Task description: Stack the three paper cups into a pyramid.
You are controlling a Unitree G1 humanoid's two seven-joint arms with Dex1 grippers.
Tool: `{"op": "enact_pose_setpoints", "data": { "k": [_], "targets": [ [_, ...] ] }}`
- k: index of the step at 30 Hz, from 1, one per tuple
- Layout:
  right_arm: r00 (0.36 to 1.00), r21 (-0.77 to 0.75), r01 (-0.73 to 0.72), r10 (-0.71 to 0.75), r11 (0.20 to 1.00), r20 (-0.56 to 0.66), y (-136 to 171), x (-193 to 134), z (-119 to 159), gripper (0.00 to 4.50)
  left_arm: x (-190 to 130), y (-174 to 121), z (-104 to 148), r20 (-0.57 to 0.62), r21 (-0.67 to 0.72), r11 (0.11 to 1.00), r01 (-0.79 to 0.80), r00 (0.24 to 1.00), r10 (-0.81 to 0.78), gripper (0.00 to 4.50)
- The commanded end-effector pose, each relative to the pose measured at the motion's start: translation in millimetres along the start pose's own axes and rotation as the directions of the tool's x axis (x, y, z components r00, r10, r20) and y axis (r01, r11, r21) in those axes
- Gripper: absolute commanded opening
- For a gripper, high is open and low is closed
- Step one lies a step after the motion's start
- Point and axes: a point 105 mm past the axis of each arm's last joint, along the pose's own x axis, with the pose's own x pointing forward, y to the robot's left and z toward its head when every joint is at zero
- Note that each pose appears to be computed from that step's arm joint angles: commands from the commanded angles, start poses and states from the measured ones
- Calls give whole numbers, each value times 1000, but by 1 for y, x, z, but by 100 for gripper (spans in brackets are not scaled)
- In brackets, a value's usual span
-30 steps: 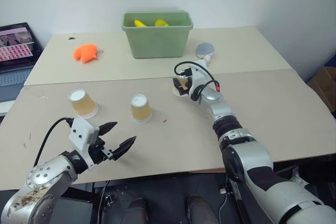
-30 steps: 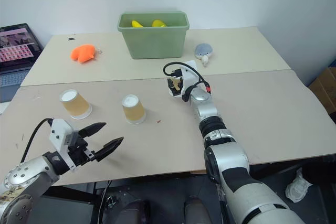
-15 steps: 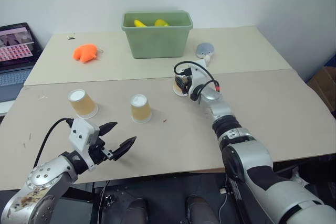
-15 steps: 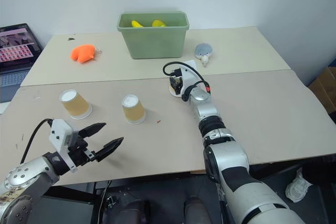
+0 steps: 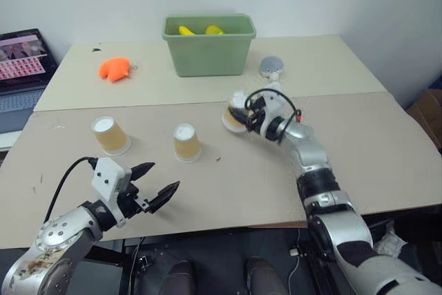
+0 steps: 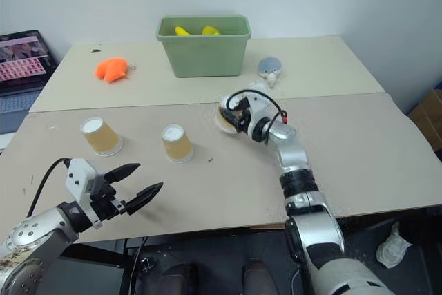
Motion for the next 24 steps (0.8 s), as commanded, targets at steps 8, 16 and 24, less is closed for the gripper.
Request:
{"op": "enact_pose_setpoints", "data": {
  "k": [8,16,24],
  "targets": [
    [977,44,-214,214,976,18,47,3,6,242,2,-5,13,36,40,999,27,999,-29,450],
    [968,37,-249,250,968,-8,59,22,-3,242,2,-5,15,39,41,999,23,999,-24,450],
    [972,19,-232,232,973,-17,54,29,-4,242,1,-6,14,41,37,999,16,999,-17,450]
  ]
}}
